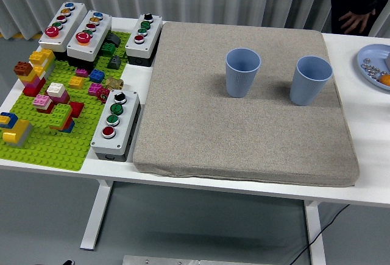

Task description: Pick cup pour cup place

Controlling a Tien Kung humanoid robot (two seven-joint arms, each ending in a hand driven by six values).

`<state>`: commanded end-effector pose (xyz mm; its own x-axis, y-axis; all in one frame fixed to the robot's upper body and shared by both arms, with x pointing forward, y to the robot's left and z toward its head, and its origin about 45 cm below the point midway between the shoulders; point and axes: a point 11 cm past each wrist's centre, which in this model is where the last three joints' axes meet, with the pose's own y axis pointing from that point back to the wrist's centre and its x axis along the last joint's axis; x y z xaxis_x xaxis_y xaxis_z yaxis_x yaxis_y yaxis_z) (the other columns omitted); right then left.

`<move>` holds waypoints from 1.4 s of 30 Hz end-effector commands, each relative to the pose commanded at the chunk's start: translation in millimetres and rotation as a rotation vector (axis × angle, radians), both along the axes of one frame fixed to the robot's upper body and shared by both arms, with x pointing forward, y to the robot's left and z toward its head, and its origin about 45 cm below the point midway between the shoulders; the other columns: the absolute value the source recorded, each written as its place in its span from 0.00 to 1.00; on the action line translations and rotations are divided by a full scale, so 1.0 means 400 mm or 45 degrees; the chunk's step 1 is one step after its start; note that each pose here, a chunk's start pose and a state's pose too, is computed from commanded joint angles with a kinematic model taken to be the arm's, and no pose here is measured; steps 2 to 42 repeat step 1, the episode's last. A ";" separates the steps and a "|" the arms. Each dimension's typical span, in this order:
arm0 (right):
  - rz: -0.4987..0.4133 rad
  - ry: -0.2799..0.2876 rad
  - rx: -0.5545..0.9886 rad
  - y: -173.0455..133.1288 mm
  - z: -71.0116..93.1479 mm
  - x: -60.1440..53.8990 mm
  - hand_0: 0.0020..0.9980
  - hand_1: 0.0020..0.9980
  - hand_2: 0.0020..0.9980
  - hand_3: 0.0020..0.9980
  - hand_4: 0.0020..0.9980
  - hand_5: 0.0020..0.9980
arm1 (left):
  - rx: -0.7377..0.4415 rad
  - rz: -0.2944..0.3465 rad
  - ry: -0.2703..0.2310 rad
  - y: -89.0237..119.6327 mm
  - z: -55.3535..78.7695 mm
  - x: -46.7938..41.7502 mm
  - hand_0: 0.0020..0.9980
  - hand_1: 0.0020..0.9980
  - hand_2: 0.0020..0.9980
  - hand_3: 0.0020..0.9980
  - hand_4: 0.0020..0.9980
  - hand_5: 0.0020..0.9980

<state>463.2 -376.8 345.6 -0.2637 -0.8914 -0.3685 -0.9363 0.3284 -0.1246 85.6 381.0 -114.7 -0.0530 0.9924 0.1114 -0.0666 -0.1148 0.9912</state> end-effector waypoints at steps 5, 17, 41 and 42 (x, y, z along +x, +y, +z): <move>0.000 0.000 0.000 0.000 0.000 0.000 0.92 0.80 0.79 0.79 0.78 0.92 | 0.000 0.000 0.000 0.000 0.000 0.000 0.78 0.79 0.85 0.73 0.52 0.98; 0.000 0.000 0.000 0.000 0.000 0.000 0.92 0.80 0.79 0.79 0.78 0.92 | 0.000 0.000 0.000 0.000 0.000 0.000 0.78 0.79 0.85 0.73 0.52 0.98; 0.000 0.000 0.000 0.000 0.000 0.000 0.92 0.80 0.79 0.79 0.78 0.92 | 0.000 0.000 0.000 0.000 0.000 0.000 0.78 0.79 0.85 0.73 0.52 0.98; 0.000 0.000 0.000 0.000 0.000 0.000 0.92 0.80 0.79 0.79 0.78 0.92 | 0.000 0.000 0.000 0.000 0.000 0.000 0.78 0.79 0.85 0.73 0.52 0.98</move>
